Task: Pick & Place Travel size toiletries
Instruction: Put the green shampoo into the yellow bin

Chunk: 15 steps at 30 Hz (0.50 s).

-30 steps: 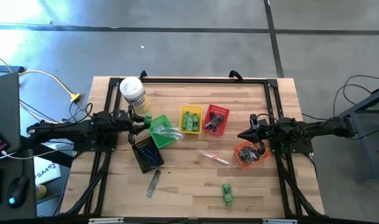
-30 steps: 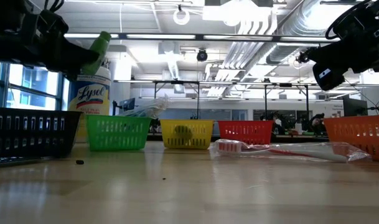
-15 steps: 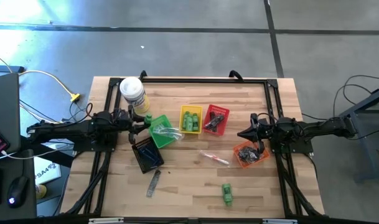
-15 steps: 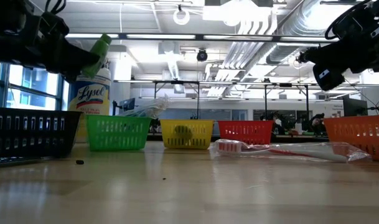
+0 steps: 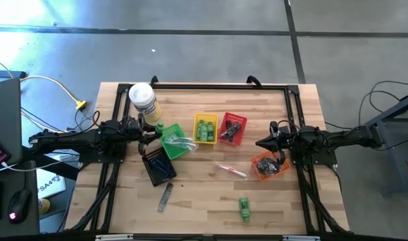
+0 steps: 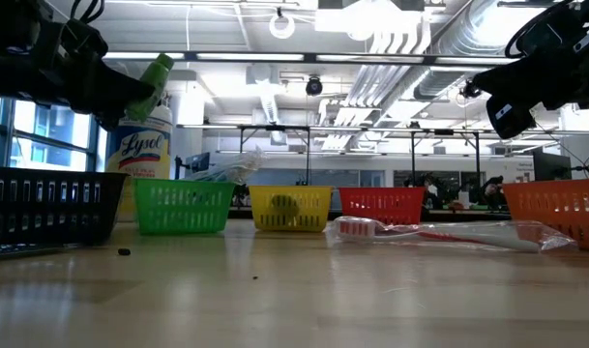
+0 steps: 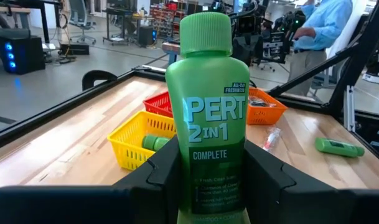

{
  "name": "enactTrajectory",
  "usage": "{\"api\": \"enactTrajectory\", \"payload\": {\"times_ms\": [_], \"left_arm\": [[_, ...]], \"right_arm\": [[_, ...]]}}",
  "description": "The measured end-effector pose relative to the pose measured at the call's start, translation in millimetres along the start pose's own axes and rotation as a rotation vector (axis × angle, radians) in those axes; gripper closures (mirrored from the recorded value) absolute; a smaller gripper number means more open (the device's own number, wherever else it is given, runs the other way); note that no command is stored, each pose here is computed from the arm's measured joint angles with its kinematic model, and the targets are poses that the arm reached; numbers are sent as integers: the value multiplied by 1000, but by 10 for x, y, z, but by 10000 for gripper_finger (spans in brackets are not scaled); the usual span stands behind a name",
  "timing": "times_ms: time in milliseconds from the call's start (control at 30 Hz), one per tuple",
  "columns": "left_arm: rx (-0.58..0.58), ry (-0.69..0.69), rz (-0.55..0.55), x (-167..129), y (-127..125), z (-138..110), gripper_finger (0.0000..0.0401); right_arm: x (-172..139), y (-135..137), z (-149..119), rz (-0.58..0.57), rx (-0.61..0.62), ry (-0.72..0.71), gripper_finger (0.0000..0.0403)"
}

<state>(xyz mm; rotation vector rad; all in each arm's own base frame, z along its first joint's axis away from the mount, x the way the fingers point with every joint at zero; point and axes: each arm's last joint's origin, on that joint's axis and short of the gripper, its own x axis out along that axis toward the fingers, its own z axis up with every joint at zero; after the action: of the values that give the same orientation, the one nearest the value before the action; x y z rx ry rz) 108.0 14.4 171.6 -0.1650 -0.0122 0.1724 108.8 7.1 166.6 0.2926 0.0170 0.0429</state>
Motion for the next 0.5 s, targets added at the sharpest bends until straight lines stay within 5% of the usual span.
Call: {"api": "enactTrajectory", "payload": {"times_ms": [500], "left_arm": [[3, 2, 9, 0, 3, -2, 281]], "right_arm": [[0, 0, 0, 0, -6, 0, 401]]}}
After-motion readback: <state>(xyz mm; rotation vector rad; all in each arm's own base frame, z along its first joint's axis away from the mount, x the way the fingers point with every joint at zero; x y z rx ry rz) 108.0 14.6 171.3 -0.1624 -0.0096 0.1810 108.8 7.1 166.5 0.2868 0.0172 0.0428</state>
